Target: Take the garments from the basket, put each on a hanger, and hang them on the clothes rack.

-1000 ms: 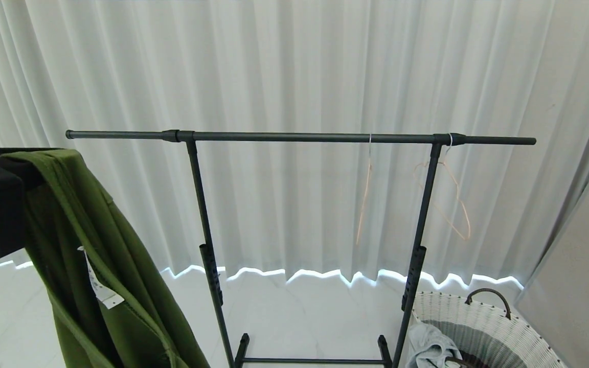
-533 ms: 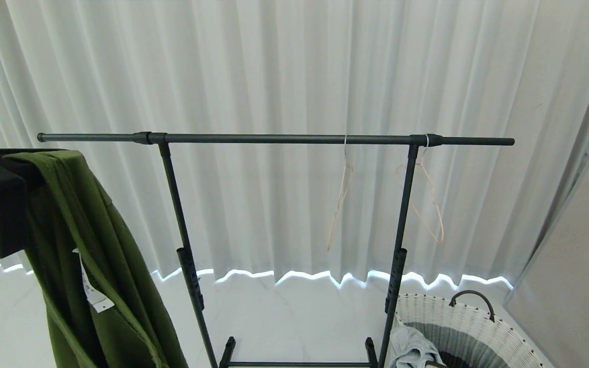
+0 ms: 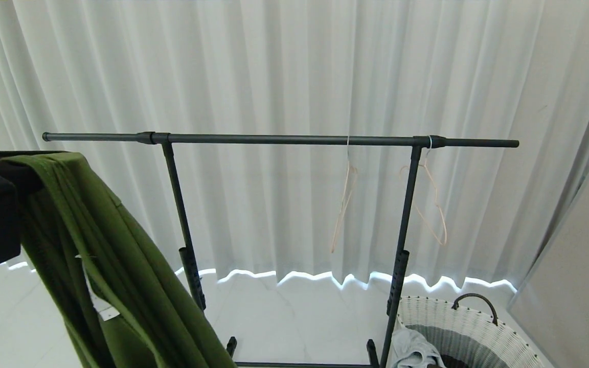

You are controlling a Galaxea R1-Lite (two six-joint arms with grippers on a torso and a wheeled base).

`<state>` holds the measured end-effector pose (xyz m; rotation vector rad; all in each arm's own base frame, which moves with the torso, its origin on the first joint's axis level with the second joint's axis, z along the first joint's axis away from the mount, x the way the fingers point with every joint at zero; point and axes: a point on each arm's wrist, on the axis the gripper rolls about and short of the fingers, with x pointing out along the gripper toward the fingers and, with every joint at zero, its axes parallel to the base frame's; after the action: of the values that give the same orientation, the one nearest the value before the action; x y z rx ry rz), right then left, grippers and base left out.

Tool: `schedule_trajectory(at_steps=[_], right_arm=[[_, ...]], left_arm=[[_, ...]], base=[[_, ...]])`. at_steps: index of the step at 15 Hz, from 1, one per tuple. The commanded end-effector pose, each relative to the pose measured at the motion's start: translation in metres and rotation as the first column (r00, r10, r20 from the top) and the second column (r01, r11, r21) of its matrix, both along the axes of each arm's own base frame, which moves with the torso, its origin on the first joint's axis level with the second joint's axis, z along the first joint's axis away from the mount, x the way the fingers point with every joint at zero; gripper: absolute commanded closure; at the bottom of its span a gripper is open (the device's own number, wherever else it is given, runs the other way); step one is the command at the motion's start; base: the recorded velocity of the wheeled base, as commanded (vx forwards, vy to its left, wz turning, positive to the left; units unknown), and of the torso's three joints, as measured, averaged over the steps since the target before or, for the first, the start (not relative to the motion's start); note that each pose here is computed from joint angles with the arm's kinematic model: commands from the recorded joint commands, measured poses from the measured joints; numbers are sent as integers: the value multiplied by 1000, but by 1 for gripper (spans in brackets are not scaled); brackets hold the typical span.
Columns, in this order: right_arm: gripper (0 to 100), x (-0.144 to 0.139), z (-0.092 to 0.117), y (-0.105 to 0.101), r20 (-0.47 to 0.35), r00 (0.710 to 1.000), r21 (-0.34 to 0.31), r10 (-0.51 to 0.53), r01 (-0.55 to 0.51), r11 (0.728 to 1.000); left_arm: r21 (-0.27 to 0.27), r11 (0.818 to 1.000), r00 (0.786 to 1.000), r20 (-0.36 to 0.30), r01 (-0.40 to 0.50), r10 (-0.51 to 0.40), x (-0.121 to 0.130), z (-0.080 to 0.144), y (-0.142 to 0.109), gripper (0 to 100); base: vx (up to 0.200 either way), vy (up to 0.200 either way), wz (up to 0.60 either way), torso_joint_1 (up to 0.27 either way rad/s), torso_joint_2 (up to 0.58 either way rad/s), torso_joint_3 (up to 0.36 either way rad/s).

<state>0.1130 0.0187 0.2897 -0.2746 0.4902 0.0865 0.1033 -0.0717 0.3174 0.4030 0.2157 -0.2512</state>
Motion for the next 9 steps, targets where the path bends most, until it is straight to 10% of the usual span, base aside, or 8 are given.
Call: schedule_trajectory(at_steps=[1, 9], right_arm=[[0, 2, 0, 0, -5, 1000, -2, 0, 0, 1000], [0, 13, -18, 2, -55, 998, -4, -8, 8, 1000]], left_arm=[[2, 1000, 1000, -3, -14, 14, 2, 0, 1, 100], [13, 1000, 999, -20, -26, 26, 9, -3, -2, 100]], base=[[200, 0, 0, -17, -12, 7], [200, 0, 0, 5, 1, -1]])
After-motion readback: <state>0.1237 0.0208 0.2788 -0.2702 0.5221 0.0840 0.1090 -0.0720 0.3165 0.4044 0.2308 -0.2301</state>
